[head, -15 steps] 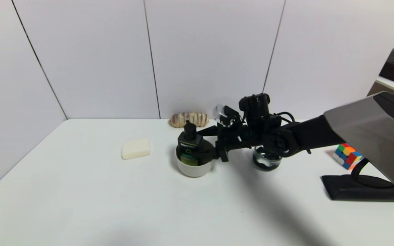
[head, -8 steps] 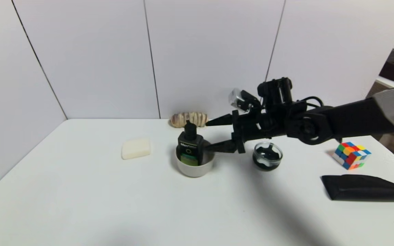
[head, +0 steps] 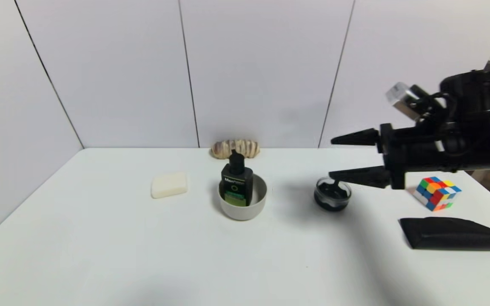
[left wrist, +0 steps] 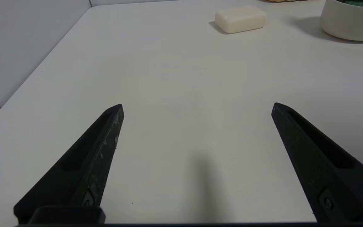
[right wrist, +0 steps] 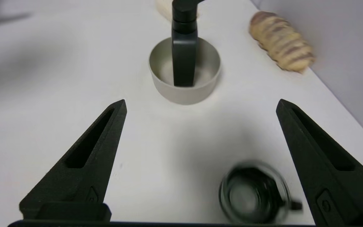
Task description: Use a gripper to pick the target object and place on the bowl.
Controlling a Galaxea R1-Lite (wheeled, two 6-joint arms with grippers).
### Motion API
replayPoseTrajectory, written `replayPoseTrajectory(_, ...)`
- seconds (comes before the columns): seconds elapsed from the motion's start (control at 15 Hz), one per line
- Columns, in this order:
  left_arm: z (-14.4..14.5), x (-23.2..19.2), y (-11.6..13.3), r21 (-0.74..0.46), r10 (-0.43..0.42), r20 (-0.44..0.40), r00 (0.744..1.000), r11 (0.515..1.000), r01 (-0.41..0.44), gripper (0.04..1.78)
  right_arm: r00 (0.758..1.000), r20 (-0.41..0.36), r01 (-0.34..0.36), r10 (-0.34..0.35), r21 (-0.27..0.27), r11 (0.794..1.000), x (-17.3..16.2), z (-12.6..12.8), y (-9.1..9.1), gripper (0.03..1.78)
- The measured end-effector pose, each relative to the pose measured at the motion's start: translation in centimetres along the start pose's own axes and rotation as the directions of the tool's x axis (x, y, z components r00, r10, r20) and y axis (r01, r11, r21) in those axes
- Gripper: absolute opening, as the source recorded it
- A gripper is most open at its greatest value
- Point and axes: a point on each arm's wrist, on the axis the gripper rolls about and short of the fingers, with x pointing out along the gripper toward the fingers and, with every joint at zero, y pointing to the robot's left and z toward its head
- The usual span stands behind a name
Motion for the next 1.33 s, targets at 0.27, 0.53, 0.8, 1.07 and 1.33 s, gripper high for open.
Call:
replayPoseTrajectory(0.27, 0.0, 0.0, 0.0, 0.000, 0.000, -0.001, 1.000, 1.000, 0.000, 1.69, 0.979, 0.013, 0.206, -0.206, 0.008, 0.979, -8.3, 1.0, 5.0, 1.67)
replayPoseTrajectory(0.53, 0.0, 0.0, 0.0, 0.000, 0.000, -0.001, 1.000, 1.000, 0.000, 1.69, 0.878, -0.043, 0.478, -0.476, 0.104, 0.872, -13.4, 1.8, 11.7, 1.69)
replayPoseTrajectory(0.8, 0.0, 0.0, 0.0, 0.000, 0.000, 0.000, 1.000, 1.000, 0.000, 1.69, 0.646, -0.168, 0.763, -0.745, 0.153, 0.628, -14.7, -1.3, 17.5, 1.69)
replayPoseTrajectory(1.07, 0.0, 0.0, 0.0, 0.000, 0.000, -0.001, 1.000, 1.000, 0.000, 1.69, 0.387, -0.199, 0.922, -0.900, 0.097, 0.375, -14.8, -5.7, 21.1, 1.69)
replayPoseTrajectory(1.33, 0.0, 0.0, 0.0, 0.000, 0.000, 0.000, 1.000, 1.000, 0.000, 1.69, 0.288, -0.156, 0.957, -0.945, 0.072, 0.280, -14.7, -8.9, 23.6, 1.69)
